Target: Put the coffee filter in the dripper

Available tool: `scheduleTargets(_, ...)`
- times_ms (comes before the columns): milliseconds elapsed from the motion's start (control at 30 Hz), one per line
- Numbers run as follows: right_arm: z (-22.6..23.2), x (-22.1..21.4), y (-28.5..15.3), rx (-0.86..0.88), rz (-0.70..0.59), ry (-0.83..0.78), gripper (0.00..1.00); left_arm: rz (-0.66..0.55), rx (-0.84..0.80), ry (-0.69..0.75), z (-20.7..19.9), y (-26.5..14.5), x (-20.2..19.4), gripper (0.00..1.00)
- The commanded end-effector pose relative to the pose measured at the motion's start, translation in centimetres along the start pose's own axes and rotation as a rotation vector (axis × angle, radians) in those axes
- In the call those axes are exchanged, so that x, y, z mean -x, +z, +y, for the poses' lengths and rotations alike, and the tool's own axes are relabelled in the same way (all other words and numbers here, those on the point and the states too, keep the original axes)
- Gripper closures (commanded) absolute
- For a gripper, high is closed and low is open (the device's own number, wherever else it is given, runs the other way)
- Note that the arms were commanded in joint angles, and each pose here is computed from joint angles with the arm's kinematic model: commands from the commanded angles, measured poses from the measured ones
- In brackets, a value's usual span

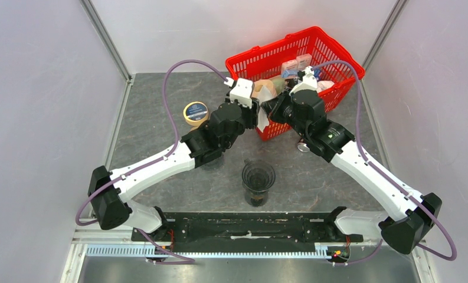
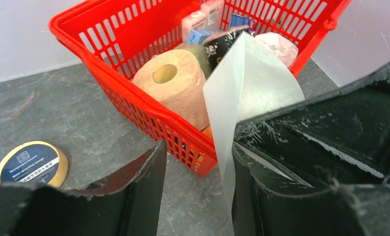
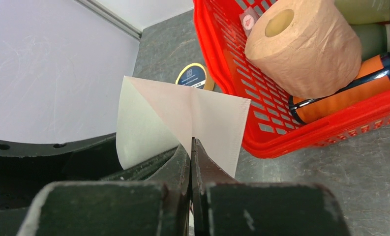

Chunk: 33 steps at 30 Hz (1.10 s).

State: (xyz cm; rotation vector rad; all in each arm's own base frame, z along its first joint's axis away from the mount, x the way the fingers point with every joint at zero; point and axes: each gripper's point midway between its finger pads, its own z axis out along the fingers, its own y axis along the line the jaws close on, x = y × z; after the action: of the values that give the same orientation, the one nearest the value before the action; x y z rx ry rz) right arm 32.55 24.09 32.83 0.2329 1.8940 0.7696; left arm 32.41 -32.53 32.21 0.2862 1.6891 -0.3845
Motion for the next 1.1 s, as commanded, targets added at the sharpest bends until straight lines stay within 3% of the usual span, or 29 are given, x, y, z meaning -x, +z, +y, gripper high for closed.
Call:
scheduleTargets(0, 1.8, 1.4, -0.6, 0.072, -0.045, -0.001, 1.00, -0.023, -0.091, -0.059, -2.1, -0.1, 1.8, 0.47)
scheduleTargets(100, 1.9, 1.2, -0.6, 0.078, -0.036, -0.007, 1.00, -0.017, -0.110, -0.061, -2.4, -0.1, 1.7, 0.61)
scheduleTargets(233, 1.6, 0.7, -0.5, 0.063, -0.006, -0.036, 1.00, -0.019, -0.077, -0.060, -1.9, 0.0, 1.6, 0.93)
scheduleTargets(267, 1.3, 0.4, -0.4, 0.050, 0.009, -0.051, 1.00, -0.023, -0.055, -0.057, -1.5, 0.1, 1.7, 0.98)
scheduleTargets(700, -3.2, -0.2, 0.3, -0.208, 0.105, -0.258, 1.00, -0.038, 0.192, 0.022, 3.3, -0.3, 1.7, 0.98)
scheduleTargets(1067, -5.5, 1.4, -0.6, -0.338, 0.081, -0.362, 1.00, -0.032, 0.250, 0.093, 4.5, -0.4, 1.6, 0.98)
